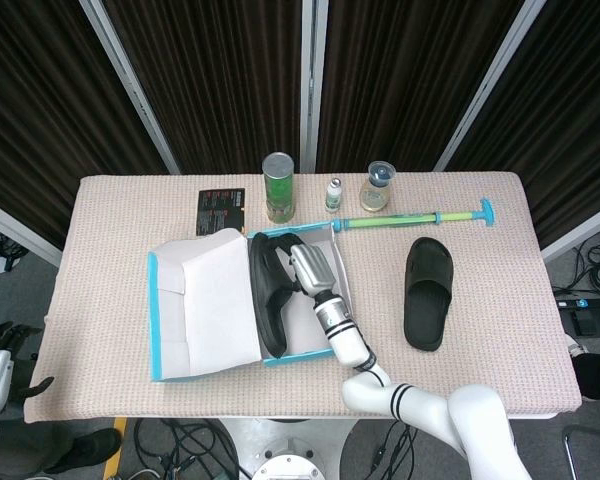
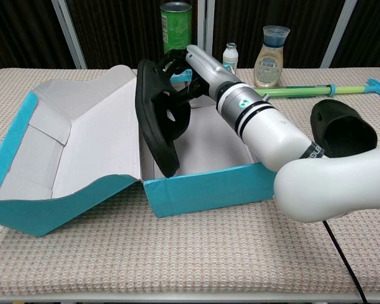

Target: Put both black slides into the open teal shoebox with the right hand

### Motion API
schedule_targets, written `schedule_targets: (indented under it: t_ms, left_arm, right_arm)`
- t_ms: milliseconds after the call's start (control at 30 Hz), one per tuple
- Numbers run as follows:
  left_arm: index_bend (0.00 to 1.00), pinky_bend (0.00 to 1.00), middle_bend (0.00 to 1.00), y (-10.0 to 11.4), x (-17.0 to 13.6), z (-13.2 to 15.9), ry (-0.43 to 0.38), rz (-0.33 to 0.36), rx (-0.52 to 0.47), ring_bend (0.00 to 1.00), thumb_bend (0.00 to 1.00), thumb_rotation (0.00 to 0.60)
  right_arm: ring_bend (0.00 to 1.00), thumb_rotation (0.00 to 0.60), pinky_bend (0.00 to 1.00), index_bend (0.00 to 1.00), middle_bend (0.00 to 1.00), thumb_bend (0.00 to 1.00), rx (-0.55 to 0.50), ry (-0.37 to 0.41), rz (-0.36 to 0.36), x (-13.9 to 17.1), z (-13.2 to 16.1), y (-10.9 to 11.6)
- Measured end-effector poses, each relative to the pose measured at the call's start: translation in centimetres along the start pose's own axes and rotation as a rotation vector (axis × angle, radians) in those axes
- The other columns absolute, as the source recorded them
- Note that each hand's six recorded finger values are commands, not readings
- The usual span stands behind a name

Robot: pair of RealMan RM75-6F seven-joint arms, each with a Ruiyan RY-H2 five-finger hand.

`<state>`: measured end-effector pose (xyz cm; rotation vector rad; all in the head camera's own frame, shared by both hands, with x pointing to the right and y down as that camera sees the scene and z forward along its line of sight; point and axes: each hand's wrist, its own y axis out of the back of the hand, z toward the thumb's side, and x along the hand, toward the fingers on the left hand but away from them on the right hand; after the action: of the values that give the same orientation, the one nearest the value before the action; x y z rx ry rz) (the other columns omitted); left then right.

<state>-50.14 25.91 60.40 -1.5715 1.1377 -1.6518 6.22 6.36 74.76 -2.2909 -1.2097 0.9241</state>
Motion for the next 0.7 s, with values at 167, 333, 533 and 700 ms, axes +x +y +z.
schedule_targets:
  t_ms: [167, 333, 533, 700]
  left_arm:
    - [0.27, 0.07, 0.21, -0.1, 0.0, 0.0, 0.000, -0.002, 0.000, 0.11, 0.06, 0.600]
    - [0.27, 0.07, 0.21, 0.0, 0.0, 0.0, -0.002, -0.005, -0.011, 0.11, 0.06, 0.600]
    - [0.27, 0.07, 0.21, -0.1, 0.0, 0.0, -0.003, -0.008, -0.012, 0.11, 0.06, 0.600]
    - [0.27, 0.07, 0.21, -0.1, 0.0, 0.0, -0.005, -0.008, -0.012, 0.11, 0.06, 0.600]
  right_arm:
    - [0.20, 0.600, 0.49, 0.45, 0.42, 0.26, 0.059, 0.022, -0.008, -0.1, -0.2, -0.3]
    - [0.20, 0.600, 0.49, 0.45, 0.42, 0.26, 0.103, 0.042, 0.002, 0.0, -0.4, -0.9]
    - [0.20, 0.600, 0.49, 0.45, 0.41, 0.26, 0.150, 0.054, 0.011, 0.1, -0.6, -1.1]
    - [0.20, 0.600, 0.49, 0.45, 0.41, 0.26, 0.180, 0.063, 0.027, 0.0, -0.5, -1.1]
